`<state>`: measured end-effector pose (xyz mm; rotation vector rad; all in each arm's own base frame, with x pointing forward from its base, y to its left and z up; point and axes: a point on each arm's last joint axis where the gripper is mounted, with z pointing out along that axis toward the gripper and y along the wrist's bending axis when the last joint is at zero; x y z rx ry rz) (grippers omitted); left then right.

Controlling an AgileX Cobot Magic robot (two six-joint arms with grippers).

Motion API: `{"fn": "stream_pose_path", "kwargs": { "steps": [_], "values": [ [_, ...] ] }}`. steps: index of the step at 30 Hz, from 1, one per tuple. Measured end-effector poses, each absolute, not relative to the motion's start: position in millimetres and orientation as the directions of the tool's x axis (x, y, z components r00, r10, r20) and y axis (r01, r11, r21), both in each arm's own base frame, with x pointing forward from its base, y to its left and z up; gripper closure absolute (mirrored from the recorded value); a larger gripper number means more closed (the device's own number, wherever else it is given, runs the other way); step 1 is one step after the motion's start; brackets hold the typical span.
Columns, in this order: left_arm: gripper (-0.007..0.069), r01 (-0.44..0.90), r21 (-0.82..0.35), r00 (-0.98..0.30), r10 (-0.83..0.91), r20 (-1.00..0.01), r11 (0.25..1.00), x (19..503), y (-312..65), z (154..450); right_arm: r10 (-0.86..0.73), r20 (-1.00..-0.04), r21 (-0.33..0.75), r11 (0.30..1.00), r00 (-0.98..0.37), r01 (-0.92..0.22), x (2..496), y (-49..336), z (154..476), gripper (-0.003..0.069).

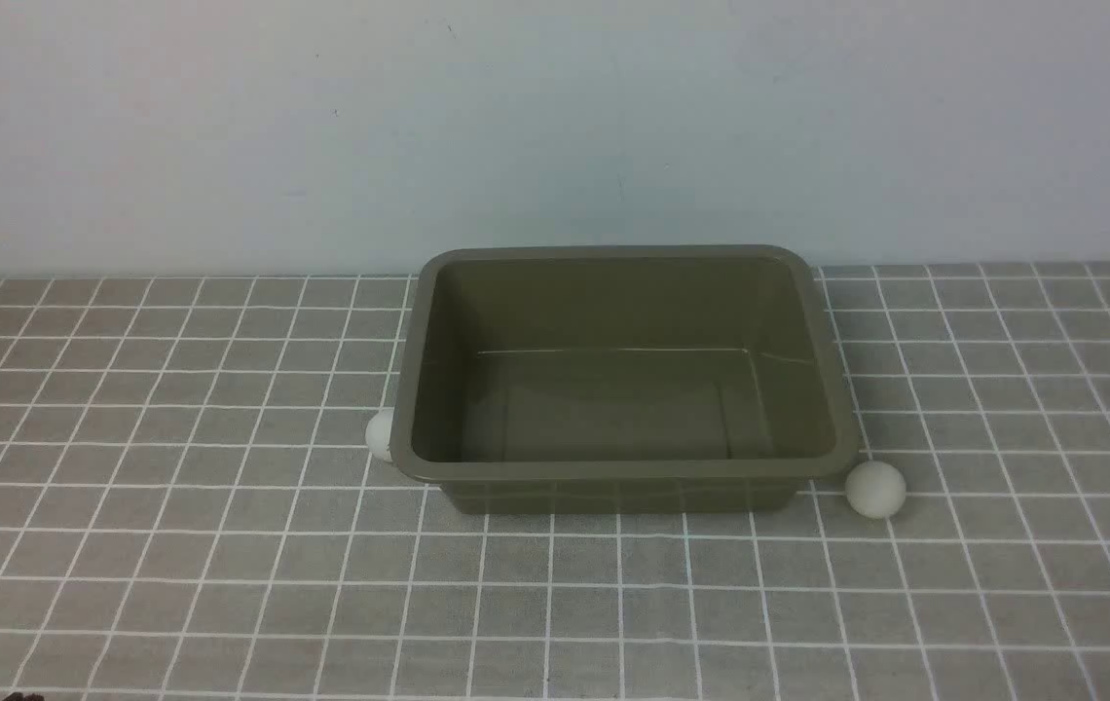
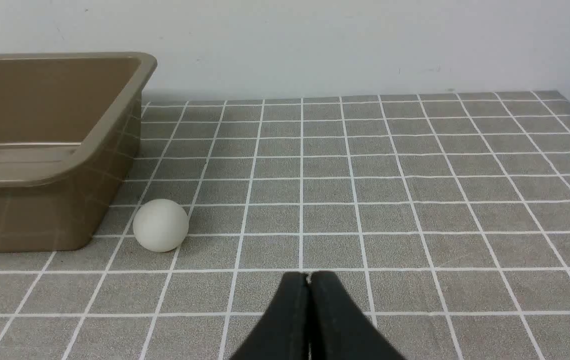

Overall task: Put the table tennis balls into the box on the grey coffee tablecloth.
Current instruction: 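Reach for and grasp a ping pong ball on the table beside the basket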

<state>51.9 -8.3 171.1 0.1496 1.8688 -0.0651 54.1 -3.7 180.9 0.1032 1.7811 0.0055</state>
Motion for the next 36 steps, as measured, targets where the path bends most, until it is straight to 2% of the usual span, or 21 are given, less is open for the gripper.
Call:
{"fn": "stream_pose_path", "kwargs": {
  "steps": [32, 36],
  "values": [
    [0.063, 0.133, 0.026, -0.27, 0.061, -0.961, 0.991, 52.6, -8.3, 173.0, 0.056, -0.977, 0.043, 0.997, -0.207, 0.068, 54.1, -4.2, 181.0, 0.0669],
    [0.063, 0.12, -0.095, -0.172, -0.074, -0.982, 0.988, 54.8, -9.6, 183.4, 0.028, -0.978, 0.013, 0.997, -0.206, 0.07, 54.1, -4.9, 181.3, 0.0669]
  ]
}}
